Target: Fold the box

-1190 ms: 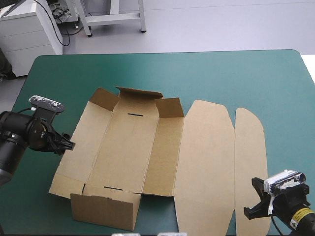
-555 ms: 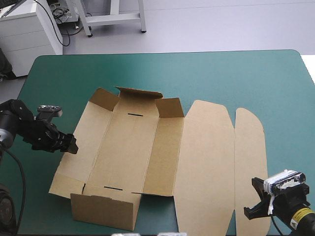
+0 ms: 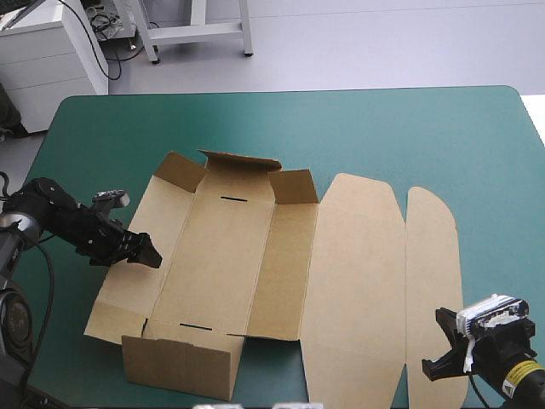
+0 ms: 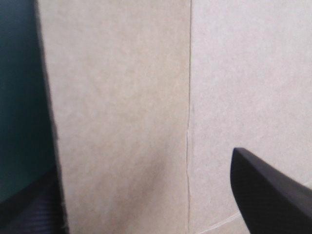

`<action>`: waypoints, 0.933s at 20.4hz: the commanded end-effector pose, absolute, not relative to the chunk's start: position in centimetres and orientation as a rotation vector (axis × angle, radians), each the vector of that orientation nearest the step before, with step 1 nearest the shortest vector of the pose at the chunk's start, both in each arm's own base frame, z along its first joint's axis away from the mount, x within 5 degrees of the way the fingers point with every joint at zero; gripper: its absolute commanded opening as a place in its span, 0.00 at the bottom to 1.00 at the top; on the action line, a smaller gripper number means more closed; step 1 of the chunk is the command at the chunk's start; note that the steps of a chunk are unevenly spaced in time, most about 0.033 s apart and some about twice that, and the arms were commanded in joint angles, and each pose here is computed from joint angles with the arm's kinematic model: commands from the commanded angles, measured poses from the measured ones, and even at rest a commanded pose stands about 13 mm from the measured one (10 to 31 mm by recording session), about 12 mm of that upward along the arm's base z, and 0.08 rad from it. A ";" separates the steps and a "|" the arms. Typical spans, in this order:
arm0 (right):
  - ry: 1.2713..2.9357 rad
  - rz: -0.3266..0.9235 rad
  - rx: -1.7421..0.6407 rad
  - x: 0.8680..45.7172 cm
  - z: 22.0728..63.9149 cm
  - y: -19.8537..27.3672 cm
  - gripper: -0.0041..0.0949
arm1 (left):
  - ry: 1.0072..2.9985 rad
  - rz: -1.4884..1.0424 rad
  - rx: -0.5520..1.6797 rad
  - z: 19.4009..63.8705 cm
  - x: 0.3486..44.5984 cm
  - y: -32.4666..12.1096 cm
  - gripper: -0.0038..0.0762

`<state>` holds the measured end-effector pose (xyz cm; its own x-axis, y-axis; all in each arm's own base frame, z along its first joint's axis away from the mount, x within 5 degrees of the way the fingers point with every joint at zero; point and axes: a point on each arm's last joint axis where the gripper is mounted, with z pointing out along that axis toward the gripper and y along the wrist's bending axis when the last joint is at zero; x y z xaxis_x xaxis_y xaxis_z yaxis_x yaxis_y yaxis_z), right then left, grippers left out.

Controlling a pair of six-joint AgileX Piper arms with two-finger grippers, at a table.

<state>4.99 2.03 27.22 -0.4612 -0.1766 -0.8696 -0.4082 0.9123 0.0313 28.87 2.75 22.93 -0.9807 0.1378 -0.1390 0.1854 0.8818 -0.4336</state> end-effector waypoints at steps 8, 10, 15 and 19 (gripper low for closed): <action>1.976 0.295 -0.407 5.3 28.4 2.2 0.03 | 2.911 -0.853 0.424 24.8 28.3 -1.2 0.33; 1.976 0.295 -0.407 5.3 28.4 2.2 0.03 | 2.930 -0.816 0.534 24.7 28.1 -2.5 0.24; 1.976 0.295 -0.407 5.3 28.4 2.2 0.03 | 2.963 -0.719 0.667 24.4 27.8 -3.3 0.04; 1.976 0.295 -0.407 5.3 28.4 2.2 0.03 | 2.862 -0.494 0.745 27.2 29.9 -2.8 0.04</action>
